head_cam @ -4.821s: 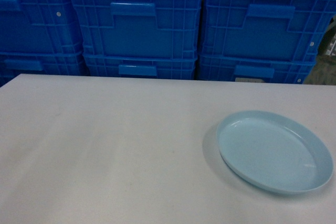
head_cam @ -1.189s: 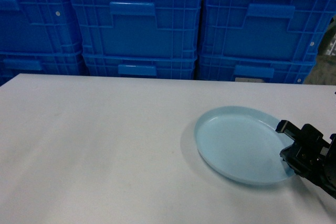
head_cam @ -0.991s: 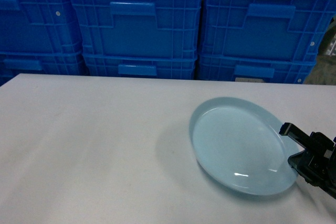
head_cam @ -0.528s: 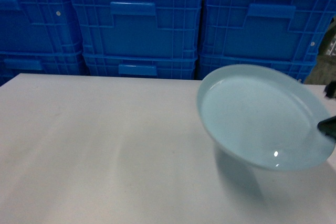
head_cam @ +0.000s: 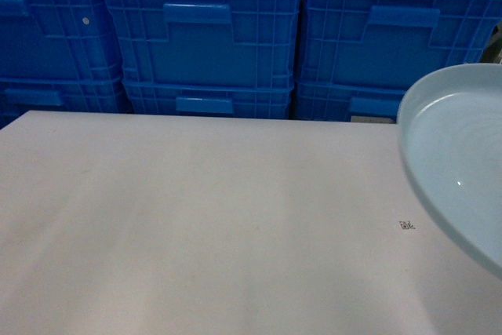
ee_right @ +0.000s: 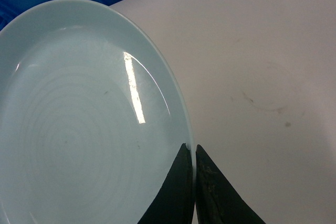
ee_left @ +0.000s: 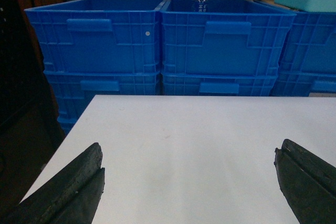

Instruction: Place blue tray on left shelf second layer neatly

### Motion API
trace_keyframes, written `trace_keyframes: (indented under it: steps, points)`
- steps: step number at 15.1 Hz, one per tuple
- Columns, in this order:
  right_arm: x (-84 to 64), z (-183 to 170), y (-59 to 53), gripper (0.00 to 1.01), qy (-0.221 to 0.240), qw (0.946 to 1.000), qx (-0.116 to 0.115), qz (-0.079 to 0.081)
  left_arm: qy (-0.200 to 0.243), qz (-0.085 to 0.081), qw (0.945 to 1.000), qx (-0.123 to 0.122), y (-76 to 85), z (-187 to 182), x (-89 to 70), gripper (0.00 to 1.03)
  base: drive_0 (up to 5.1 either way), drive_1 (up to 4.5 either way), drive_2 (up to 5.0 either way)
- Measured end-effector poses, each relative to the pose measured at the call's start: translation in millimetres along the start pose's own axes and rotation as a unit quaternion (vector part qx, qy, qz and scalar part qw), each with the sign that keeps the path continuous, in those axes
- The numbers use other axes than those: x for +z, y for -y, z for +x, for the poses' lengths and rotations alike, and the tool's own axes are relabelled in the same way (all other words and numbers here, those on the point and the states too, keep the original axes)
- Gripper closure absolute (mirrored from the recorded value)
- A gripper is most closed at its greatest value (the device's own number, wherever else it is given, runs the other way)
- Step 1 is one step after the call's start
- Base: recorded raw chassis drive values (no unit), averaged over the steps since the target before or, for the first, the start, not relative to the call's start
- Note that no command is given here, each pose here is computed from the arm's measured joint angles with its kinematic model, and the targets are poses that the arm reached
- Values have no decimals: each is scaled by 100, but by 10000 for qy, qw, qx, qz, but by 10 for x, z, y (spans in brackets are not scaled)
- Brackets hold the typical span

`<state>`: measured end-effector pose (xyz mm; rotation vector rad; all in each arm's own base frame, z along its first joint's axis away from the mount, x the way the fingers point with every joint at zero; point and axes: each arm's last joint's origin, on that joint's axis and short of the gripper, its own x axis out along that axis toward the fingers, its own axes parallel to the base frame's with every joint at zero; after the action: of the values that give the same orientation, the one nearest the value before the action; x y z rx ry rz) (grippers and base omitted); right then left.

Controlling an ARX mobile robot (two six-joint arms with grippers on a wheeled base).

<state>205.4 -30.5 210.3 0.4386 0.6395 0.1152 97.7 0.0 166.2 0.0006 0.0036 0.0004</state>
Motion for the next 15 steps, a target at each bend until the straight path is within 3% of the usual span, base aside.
trace_keyframes:
  steps: [3,5,9,13,15]
  points:
    - [-35,-331,288,99,-117,9995,189,212,-2,0,10000,-2,0,0,0,5,0,0,0]
    - [40,-345,352,99,88,9998,175,31,-2,0,10000,0,0,0,0,5,0,0,0]
    - [106,-293,129,99,292,9983,376,-334,-2,0,10000,0,0,0,0,5,0,0,0]
    - [78,-31,-176,99,279,9985,377,-265,-2,0,10000,0,0,0,0,5,0,0,0]
    - [58,56,-275,99,236,9985,410,-280,-2,-2,10000,0,0,0,0,5,0,0,0]
